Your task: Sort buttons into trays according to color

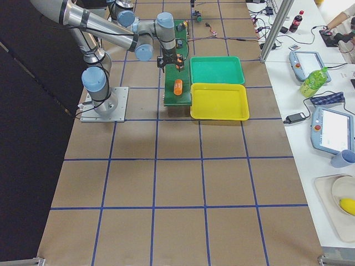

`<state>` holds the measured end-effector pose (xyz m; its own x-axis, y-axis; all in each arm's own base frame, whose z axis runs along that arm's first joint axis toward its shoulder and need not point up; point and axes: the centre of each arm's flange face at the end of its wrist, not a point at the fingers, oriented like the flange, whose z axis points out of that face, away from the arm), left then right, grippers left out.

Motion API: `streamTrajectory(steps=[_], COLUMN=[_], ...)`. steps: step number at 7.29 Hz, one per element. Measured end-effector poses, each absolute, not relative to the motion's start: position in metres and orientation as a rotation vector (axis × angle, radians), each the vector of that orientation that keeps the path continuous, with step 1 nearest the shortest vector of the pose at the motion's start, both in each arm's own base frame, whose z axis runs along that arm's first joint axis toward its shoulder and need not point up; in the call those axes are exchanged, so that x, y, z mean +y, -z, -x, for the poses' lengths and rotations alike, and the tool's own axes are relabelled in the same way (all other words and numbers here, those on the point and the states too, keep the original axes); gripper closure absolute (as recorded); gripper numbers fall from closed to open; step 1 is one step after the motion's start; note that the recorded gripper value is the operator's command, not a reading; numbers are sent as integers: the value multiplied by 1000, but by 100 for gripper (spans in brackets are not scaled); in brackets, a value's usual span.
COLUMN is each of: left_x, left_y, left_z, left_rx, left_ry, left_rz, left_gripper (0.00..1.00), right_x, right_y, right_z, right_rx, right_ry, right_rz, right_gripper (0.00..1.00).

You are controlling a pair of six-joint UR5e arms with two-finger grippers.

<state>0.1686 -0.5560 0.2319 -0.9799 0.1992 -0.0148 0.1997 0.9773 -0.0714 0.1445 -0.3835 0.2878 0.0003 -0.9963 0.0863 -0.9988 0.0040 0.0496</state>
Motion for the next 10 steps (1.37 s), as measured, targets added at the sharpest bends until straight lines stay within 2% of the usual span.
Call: streamTrajectory(steps=[1,2,3,4,6,10], left_x=[-559,-562,-565,-567,-569,-572], left_y=[-214,-200,-191,-186,-184,-224], left_z=[-176,-180,-183,-184,-186,-179], left_rx=[3136,3152,3161,3166,3167,3165], left_ry=[109,96,86,78,78,73], left_rz=[-335,-344,-346,-347,-345,-324], left_gripper=[0,8,65,98,100,100], right_x=[-384,-384,-385,-385,-385,-383], right_y=[-287,-286,-285,-285,-286,-288], right_z=[-144,-144,-144,-145,-147,-154], right_rx=[-2162,-2169,-2173,-2177,-2243,-2672], right_ry=[-40,-39,-39,-47,-79,-134], right_rz=[-2149,-2146,-2144,-2145,-2101,-1616], right_gripper=[0,0,0,0,0,0])
